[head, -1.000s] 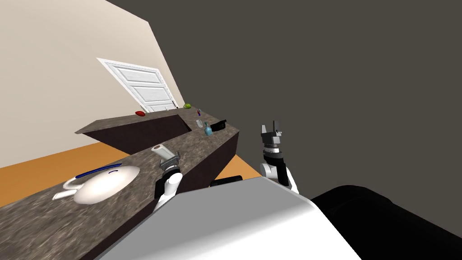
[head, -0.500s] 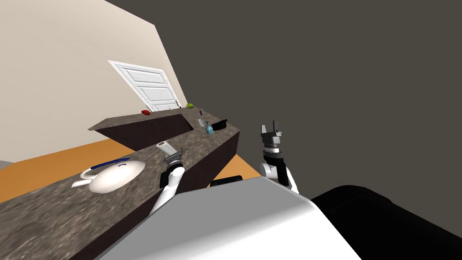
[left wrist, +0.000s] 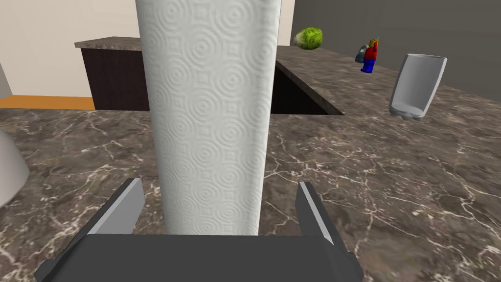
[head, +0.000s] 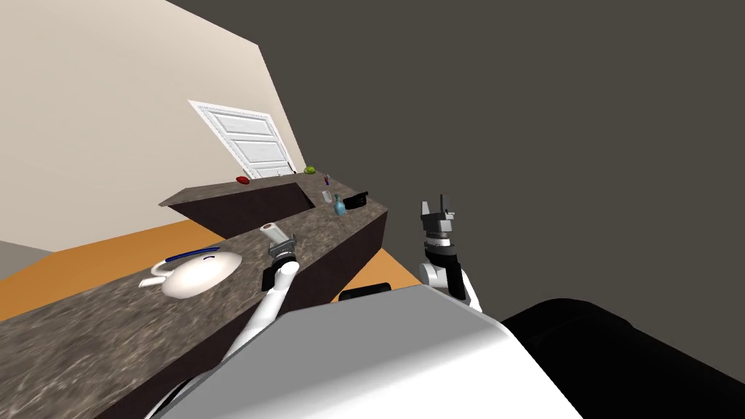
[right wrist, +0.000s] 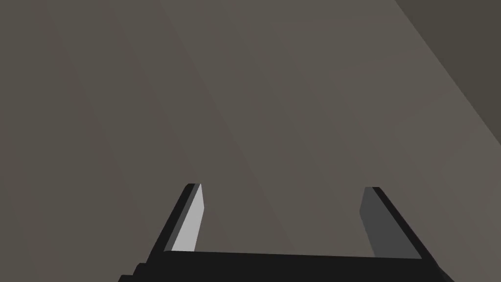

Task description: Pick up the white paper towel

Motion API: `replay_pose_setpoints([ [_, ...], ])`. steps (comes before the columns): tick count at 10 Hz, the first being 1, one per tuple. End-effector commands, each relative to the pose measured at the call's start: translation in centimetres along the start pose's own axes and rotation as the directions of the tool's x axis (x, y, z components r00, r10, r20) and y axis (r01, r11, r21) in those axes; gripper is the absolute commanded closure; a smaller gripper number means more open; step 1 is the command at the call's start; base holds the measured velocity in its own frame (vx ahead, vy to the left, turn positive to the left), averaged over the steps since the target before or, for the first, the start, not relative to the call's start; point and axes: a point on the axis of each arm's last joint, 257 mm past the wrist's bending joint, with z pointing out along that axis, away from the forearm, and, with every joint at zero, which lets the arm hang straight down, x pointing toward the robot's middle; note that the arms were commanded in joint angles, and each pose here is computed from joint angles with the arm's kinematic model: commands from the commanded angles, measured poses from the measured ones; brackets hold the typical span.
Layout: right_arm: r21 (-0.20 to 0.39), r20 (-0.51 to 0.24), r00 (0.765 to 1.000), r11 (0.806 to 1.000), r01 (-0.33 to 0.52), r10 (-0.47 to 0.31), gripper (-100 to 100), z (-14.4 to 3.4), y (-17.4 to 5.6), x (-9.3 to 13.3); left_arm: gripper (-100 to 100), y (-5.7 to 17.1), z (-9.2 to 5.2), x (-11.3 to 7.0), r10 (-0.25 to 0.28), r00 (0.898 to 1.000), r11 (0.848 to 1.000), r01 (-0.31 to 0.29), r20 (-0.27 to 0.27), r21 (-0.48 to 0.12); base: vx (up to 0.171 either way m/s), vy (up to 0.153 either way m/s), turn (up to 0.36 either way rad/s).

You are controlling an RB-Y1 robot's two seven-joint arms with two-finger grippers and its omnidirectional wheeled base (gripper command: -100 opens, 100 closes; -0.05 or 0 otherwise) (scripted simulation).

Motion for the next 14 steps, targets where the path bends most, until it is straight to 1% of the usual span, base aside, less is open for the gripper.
replay_pose_setpoints([
  [1,0.000,0.000,1.000,1.000,0.000,0.000,0,0.0,0.0,0.0,-100,0.6,1.4,0.6,0.005,1.000,1.000,-0.005,-0.006,-0.005,-0.045,-0.013,0.060],
  [2,0.000,0.000,1.000,1.000,0.000,0.000,0,0.0,0.0,0.0,-100,0.5,2.3,0.8,0.016,1.000,1.000,-0.016,-0.007,-0.004,-0.066,-0.027,0.106],
  [3,0.000,0.000,1.000,1.000,0.000,0.000,0,0.0,0.0,0.0,-100,0.9,2.7,0.9,0.015,1.000,1.000,-0.015,-0.006,-0.004,-0.046,-0.027,0.048],
  [4,0.000,0.000,1.000,1.000,0.000,0.000,0,0.0,0.0,0.0,-100,0.7,2.3,0.8,0.013,1.000,1.000,-0.013,-0.006,-0.003,-0.014,-0.010,0.003],
  [5,0.000,0.000,1.000,1.000,0.000,0.000,0,0.0,0.0,0.0,100,0.7,2.3,0.8,0.014,1.000,1.000,-0.014,-0.006,-0.003,0.000,0.000,0.000],
  [9,0.000,0.000,1.000,1.000,0.000,0.000,0,0.0,0.0,0.0,100,0.6,2.3,0.9,0.013,1.000,1.000,-0.013,-0.007,-0.002,0.000,0.000,0.000],
  [10,0.000,0.000,1.000,1.000,0.000,0.000,0,0.0,0.0,0.0,0,0.6,2.3,0.9,0.013,1.000,1.000,-0.013,-0.007,-0.002,0.000,0.000,0.000],
  [11,0.000,0.000,1.000,1.000,0.000,0.000,0,0.0,0.0,0.0,100,0.5,1.4,0.4,0.007,1.000,1.000,-0.007,-0.002,-0.003,0.036,0.014,-0.061],
  [12,0.000,0.000,1.000,1.000,0.000,0.000,0,0.0,0.0,0.0,100,0.1,0.2,-0.4,0.003,1.000,1.000,-0.003,0.009,0.002,0.075,0.039,-0.123],
  [13,0.000,0.000,1.000,1.000,0.000,0.000,0,0.0,0.0,0.0,100,0.1,0.1,0.0,0.001,1.000,1.000,-0.001,0.002,0.000,0.051,0.029,-0.063],
  [14,0.000,0.000,1.000,1.000,0.000,0.000,0,0.0,0.0,0.0,100,-0.5,-1.2,-0.7,-0.001,1.000,1.000,0.001,0.012,0.008,0.053,0.021,-0.078],
])
